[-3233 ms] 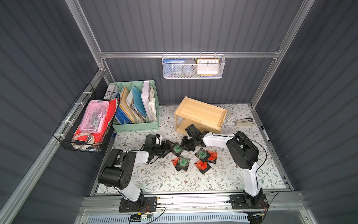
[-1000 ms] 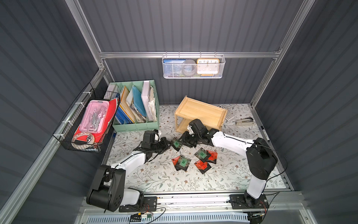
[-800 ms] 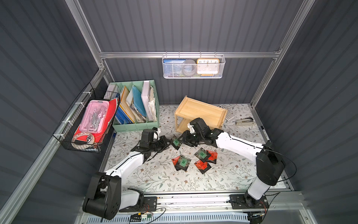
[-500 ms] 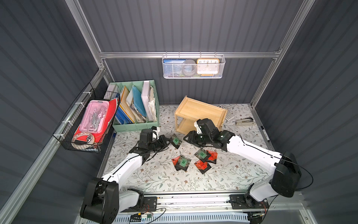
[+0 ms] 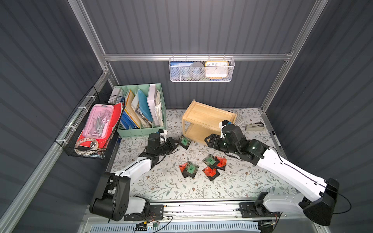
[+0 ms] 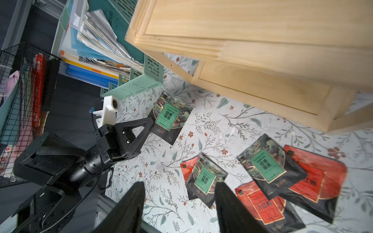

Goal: Place the tea bags on the shelf by color
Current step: Place the tea bag on the shelf.

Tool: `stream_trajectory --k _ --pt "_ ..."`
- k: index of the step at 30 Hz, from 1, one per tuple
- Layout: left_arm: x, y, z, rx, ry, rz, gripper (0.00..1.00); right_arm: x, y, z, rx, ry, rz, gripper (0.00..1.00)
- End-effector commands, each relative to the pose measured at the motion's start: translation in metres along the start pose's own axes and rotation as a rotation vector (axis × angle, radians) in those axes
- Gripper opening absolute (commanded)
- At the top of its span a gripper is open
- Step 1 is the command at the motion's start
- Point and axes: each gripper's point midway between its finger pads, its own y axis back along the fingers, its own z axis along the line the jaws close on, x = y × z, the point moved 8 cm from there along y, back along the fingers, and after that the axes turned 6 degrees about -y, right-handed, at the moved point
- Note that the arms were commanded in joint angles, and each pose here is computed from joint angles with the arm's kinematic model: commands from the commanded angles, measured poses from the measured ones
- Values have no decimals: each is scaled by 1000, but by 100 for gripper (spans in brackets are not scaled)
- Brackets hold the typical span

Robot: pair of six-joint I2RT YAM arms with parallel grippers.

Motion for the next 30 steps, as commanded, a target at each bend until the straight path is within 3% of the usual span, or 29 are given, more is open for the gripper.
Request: stream_trajectory --k 1,30 --pt "-2 -6 -2 47 12 -14 0 -8 18 -11 71 25 -85 62" --pt "-17 -86 29 93 91 -13 0 -18 66 -35 138 9 -152 63"
